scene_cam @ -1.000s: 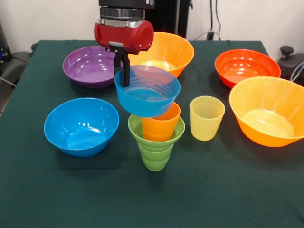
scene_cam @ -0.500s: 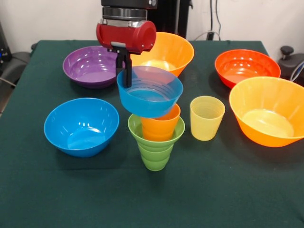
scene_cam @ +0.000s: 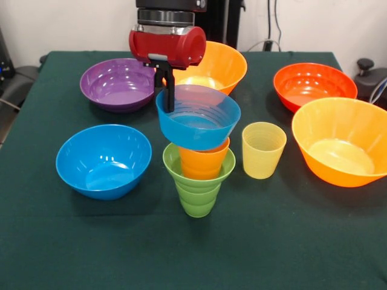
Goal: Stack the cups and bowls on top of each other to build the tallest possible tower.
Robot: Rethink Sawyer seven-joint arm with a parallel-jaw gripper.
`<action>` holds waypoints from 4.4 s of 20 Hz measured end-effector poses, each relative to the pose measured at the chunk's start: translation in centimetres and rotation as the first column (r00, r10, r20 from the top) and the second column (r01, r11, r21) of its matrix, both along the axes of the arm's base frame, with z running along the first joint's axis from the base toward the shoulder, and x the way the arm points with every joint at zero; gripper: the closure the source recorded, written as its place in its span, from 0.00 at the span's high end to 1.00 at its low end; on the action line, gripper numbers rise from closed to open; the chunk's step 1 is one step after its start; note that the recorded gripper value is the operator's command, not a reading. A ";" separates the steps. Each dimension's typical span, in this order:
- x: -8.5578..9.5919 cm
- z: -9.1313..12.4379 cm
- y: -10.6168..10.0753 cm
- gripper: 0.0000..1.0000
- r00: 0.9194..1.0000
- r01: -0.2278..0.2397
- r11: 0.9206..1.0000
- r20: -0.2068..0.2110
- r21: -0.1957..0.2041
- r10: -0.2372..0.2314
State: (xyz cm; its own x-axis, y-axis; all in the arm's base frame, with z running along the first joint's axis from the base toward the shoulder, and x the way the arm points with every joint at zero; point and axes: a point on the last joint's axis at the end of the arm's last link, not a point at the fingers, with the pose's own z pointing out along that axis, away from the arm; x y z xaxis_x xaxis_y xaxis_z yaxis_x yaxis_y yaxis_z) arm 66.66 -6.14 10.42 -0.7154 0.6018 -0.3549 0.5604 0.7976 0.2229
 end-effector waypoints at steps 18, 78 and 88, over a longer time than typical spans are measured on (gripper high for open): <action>0.0 0.0 0.2 0.00 1.000 -0.003 1.000 0.000 0.000 0.003; 0.0 -0.2 -2.0 0.00 0.999 0.027 0.999 0.042 -0.030 -0.026; 0.1 -0.2 -1.3 0.00 0.999 0.016 0.999 0.042 -0.030 -0.015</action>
